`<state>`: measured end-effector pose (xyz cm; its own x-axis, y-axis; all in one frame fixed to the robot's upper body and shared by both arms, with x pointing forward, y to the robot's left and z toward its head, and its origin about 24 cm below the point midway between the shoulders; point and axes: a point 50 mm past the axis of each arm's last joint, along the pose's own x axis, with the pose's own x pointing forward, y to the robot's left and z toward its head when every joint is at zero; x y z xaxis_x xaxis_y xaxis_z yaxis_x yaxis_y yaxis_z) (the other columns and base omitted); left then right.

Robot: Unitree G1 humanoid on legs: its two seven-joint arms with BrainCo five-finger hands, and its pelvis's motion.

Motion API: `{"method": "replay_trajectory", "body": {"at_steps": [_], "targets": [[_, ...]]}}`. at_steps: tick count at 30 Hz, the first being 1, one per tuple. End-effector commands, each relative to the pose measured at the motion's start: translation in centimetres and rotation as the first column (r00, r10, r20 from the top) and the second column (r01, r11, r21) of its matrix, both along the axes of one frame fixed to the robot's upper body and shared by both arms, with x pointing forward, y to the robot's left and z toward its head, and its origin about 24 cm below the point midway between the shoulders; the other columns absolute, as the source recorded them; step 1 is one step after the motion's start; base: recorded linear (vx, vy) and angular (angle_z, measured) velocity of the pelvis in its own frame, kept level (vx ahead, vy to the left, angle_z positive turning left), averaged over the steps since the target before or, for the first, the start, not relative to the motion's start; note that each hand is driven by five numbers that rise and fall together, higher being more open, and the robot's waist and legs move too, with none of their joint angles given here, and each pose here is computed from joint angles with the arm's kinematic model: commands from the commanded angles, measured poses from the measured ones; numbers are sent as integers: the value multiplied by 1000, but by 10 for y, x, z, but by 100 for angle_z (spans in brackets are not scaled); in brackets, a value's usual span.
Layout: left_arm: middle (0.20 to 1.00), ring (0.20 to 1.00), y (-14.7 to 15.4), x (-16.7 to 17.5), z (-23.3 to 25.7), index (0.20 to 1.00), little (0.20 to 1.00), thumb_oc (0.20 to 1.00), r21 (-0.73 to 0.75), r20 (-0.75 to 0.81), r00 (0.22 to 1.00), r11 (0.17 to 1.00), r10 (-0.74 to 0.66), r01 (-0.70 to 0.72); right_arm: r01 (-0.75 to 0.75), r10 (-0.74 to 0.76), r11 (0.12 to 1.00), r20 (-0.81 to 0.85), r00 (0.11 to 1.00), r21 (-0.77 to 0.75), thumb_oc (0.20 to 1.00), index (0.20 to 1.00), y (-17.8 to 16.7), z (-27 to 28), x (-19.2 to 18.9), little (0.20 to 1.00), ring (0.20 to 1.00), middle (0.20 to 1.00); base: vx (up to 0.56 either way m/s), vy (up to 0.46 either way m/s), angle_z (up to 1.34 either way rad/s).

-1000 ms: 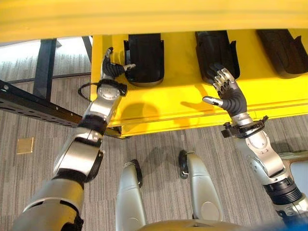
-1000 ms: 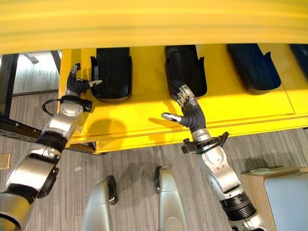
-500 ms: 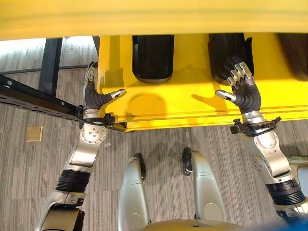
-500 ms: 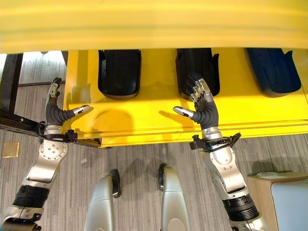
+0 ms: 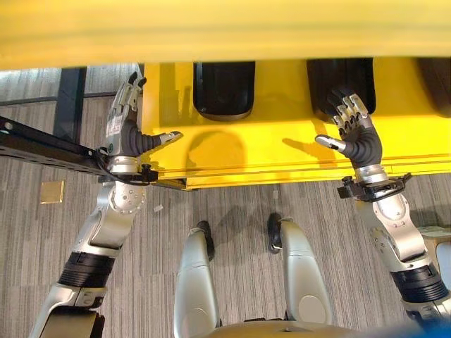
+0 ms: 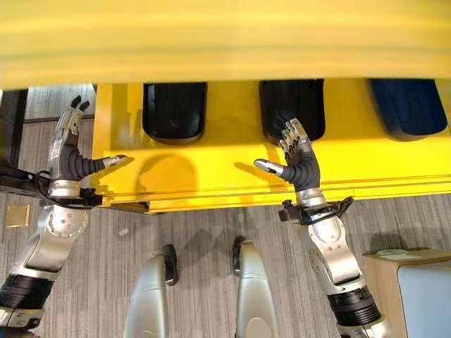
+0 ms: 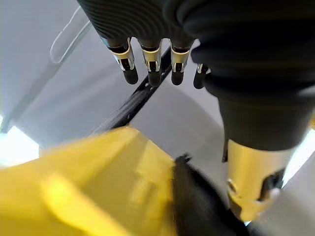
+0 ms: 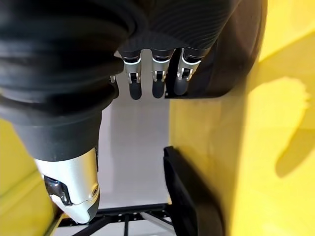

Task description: Move parts from the plastic box to the shelf.

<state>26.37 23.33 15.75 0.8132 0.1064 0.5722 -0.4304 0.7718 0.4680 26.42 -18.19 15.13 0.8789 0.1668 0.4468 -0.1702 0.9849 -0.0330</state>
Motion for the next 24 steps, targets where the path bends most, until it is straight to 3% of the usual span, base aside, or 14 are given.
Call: {"method": "replay_trajectory", "body": {"at_steps": [1, 3, 4, 5, 6, 8, 11, 18, 24], "targets": [[1000, 1000, -1, -11, 8, 1000, 1000, 1000, -170, 59, 985, 971, -161, 168, -1, 1, 1000, 96, 995, 2, 1000, 1000, -3, 12, -5, 1000, 1000, 1000, 80, -72, 0], [1000, 1000, -2, -12, 1, 1000, 1000, 1000, -233, 38, 981, 953, -191, 195, -1, 1, 1000, 83, 997, 3, 1000, 1000, -3, 9, -5, 1000, 1000, 1000, 85, -80, 4], [1000, 1000, -5, -17, -23, 1000, 1000, 1000, -402, -23, 959, 881, -281, 249, 27, -27, 999, 12, 1000, 17, 1000, 1000, -8, -8, -6, 1000, 1000, 1000, 135, -134, 13], [1000, 1000, -7, -19, -32, 1000, 1000, 1000, -466, -41, 947, 844, -318, 263, 32, -32, 999, -9, 999, 23, 1000, 1000, -10, -13, -7, 1000, 1000, 1000, 136, -136, 12], [1000, 1000, -6, -20, -33, 1000, 1000, 1000, -467, -41, 947, 844, -318, 263, 32, -32, 999, -9, 999, 23, 1000, 1000, -10, -14, -7, 1000, 1000, 1000, 86, -96, 14], [1000, 1000, -11, -25, -55, 1000, 1000, 1000, -614, -73, 912, 739, -404, 278, 47, -45, 998, -49, 998, 33, 1000, 1000, -13, -24, -9, 1000, 1000, 1000, 88, -102, 11], [1000, 1000, -12, -33, -79, 1000, 1000, 1000, -707, -118, 884, 664, -452, 245, 63, -60, 998, -96, 993, 26, 1000, 1000, -19, -36, -11, 1000, 1000, 1000, 63, -123, 4], [1000, 1000, -19, -39, -109, 1000, 1000, 1000, -772, -185, 854, 609, -486, 179, 138, -139, 990, -171, 975, -14, 1000, 1000, -37, -54, -20, 1000, 1000, 1000, -5, -171, 13], [1000, 1000, -21, -43, -120, 1000, 1000, 1000, -789, -214, 849, 598, -484, 142, 154, -154, 988, -231, 961, -16, 1000, 1000, -37, -69, -25, 1000, 1000, 1000, 55, 87, 26]]}}
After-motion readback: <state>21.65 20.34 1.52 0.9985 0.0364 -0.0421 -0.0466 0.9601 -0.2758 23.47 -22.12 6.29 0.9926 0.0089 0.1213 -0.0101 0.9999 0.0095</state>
